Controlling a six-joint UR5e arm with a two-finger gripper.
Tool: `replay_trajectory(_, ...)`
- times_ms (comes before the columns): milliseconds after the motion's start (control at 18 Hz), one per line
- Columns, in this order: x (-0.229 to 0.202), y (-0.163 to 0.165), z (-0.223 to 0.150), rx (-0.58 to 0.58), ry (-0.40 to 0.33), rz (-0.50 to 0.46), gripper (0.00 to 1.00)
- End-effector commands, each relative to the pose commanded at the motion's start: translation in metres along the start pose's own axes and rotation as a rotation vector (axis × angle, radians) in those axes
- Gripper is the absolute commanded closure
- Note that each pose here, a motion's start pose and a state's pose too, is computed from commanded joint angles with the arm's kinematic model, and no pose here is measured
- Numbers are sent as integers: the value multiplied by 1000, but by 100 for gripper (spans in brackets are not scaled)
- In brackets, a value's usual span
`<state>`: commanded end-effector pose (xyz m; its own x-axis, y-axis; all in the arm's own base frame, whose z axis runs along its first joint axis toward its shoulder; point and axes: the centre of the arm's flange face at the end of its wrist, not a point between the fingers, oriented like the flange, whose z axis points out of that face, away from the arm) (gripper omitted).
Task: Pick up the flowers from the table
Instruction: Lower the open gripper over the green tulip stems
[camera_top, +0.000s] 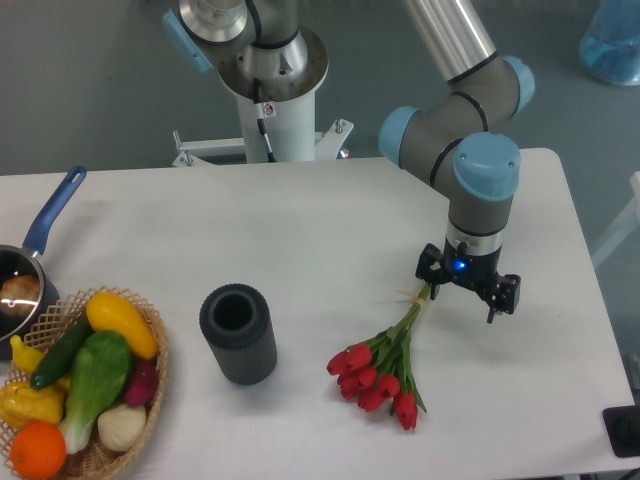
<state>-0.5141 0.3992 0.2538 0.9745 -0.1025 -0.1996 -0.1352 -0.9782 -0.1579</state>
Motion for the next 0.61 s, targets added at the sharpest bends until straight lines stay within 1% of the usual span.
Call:
replay_trajectory(222,0,-2,-2,4,-3,2,0)
replay_trajectory(389,8,-9,13,-5,19,15,0)
replay_trajectory(611,15,-8,18,-10,36,18,0)
